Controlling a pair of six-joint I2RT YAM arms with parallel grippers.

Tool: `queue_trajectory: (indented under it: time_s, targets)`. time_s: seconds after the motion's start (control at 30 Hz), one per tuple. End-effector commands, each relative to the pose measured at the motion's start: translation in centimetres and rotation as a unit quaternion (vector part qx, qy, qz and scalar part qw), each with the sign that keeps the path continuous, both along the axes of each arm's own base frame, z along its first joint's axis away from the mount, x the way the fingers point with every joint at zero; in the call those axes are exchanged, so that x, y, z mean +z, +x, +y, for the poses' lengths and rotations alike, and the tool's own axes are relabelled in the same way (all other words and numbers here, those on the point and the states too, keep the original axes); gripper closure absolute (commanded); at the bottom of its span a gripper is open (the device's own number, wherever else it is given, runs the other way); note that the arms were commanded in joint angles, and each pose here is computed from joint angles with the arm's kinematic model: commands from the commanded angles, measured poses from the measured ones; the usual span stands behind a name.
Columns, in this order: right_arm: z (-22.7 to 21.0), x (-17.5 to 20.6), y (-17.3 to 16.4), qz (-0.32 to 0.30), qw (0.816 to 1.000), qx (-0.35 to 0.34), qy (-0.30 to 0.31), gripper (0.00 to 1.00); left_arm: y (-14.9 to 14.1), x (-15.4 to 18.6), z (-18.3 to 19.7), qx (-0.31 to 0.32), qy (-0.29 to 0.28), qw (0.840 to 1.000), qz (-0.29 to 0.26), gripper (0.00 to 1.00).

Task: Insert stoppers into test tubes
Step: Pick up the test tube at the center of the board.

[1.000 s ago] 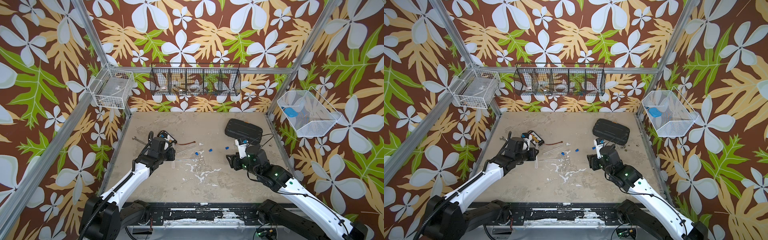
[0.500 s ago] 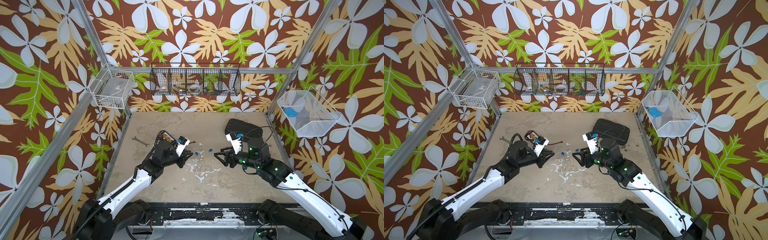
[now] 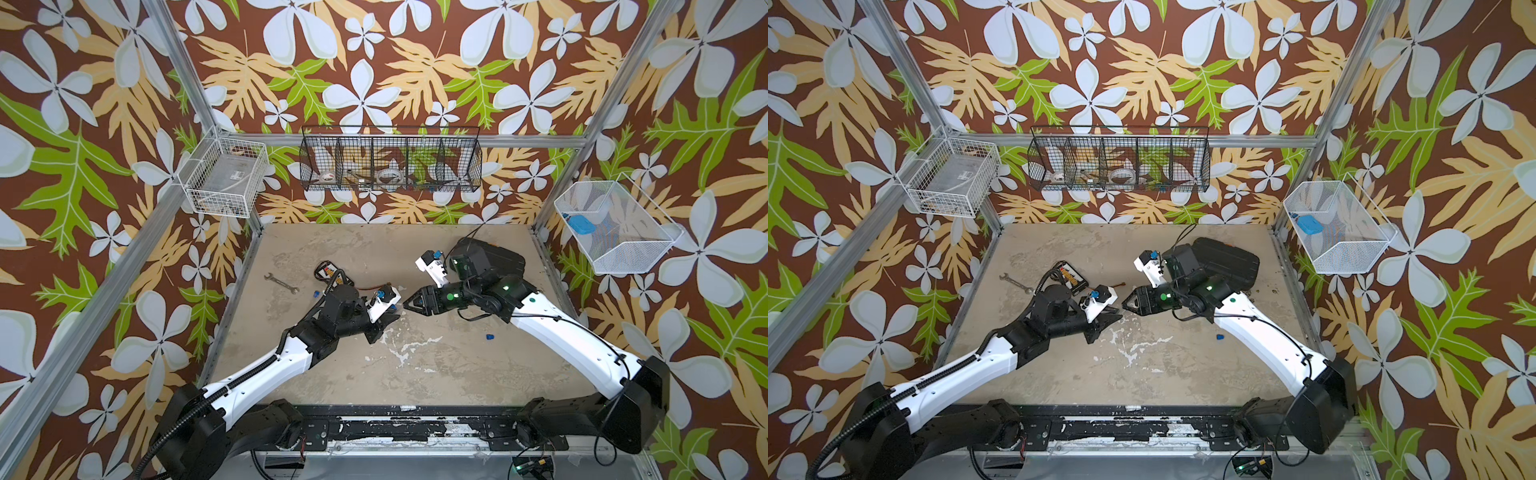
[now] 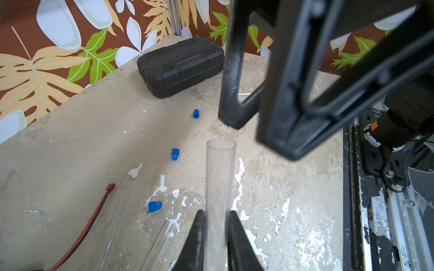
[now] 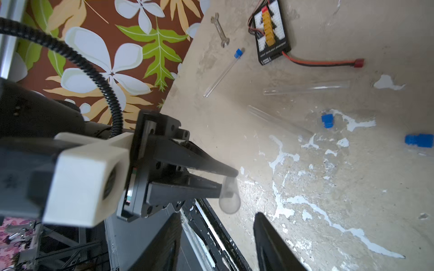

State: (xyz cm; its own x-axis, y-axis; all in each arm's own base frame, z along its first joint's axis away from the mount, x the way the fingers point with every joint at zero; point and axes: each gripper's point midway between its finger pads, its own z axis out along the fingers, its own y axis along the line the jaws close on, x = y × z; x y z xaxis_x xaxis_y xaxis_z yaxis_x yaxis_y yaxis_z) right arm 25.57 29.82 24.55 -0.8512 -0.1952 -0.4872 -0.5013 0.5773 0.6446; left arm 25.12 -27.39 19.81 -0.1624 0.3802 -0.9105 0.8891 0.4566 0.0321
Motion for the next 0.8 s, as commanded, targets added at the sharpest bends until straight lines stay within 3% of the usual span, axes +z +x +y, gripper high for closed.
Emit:
queue_trajectory:
  time_s: [0.0,0.77]
  targets:
    - [0.3,-0.9,-0.6,0.051,0.999,0.005,-0.012,0.49,-0.2,0.3,-0.3,-0.014,0.006,1.0,-0.019,1.0]
    - [2.3,-3.9,-0.2,0.089,0.994,0.017,-0.064,0.69,-0.5,-0.7,0.0,-0.023,0.031,0.999,-0.028,1.0]
